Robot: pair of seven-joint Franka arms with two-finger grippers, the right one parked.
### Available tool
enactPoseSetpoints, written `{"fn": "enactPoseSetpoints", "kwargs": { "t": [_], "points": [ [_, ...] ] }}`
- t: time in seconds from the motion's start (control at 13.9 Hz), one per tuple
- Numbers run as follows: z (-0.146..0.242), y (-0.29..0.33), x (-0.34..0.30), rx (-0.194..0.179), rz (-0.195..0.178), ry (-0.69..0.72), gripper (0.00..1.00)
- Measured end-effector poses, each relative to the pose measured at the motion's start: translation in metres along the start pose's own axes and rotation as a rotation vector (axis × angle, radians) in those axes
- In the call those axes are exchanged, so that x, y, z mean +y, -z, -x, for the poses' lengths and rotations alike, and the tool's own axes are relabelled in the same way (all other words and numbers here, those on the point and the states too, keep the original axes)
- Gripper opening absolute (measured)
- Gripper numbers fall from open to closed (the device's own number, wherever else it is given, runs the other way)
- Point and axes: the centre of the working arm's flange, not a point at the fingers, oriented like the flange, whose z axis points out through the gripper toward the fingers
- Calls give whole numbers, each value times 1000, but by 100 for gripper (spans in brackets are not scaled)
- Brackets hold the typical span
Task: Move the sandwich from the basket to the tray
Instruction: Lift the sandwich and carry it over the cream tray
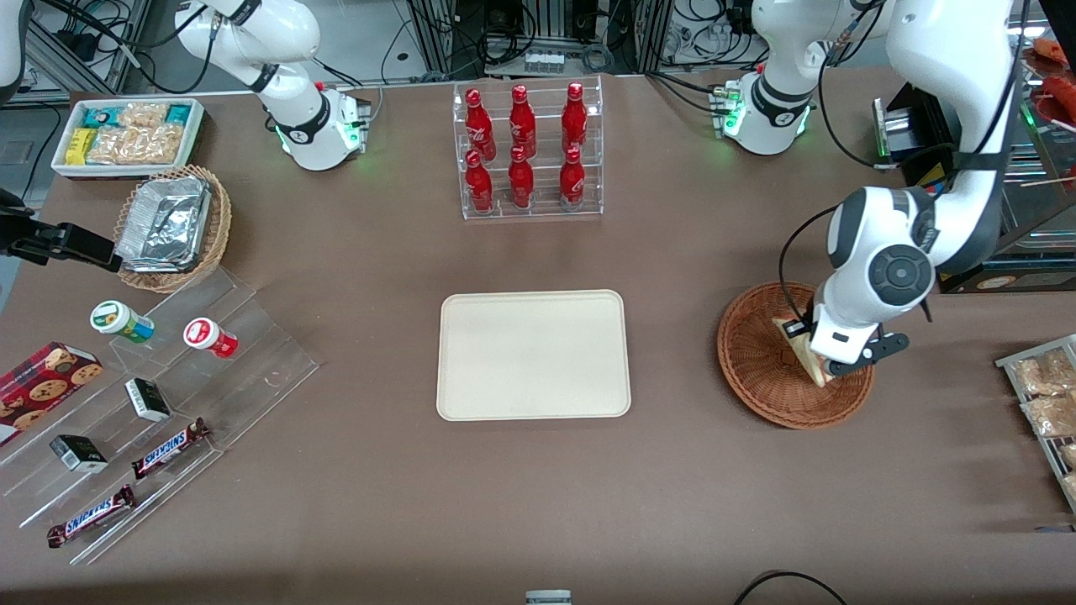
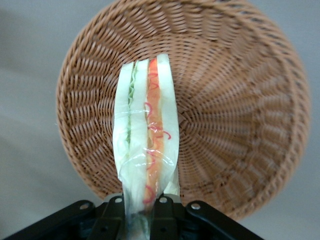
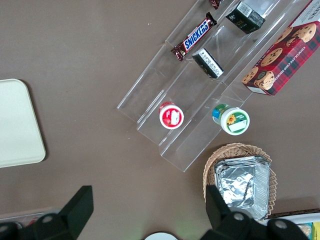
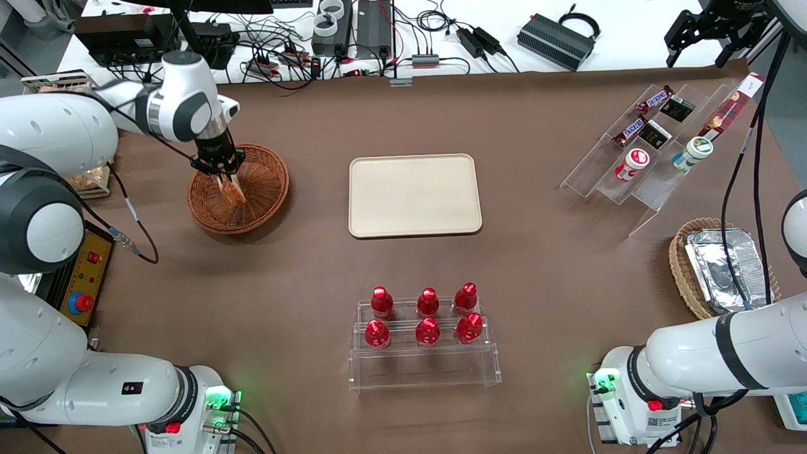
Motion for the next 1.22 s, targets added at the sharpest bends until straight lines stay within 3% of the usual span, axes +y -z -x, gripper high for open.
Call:
{"fn": "enactPoseSetpoints", "kwargs": {
  "t": [0.36,0.65,0.86,1.08,1.22],
  "points": [
    [42,55,93,60,38,-211,15],
    [87,75,174,86,84,-349,15],
    [110,74,230,83,113,-370,15],
    [125,55,286,54,135,-378,15],
    [136,35,315,51,116,-361,15]
  ]
}}
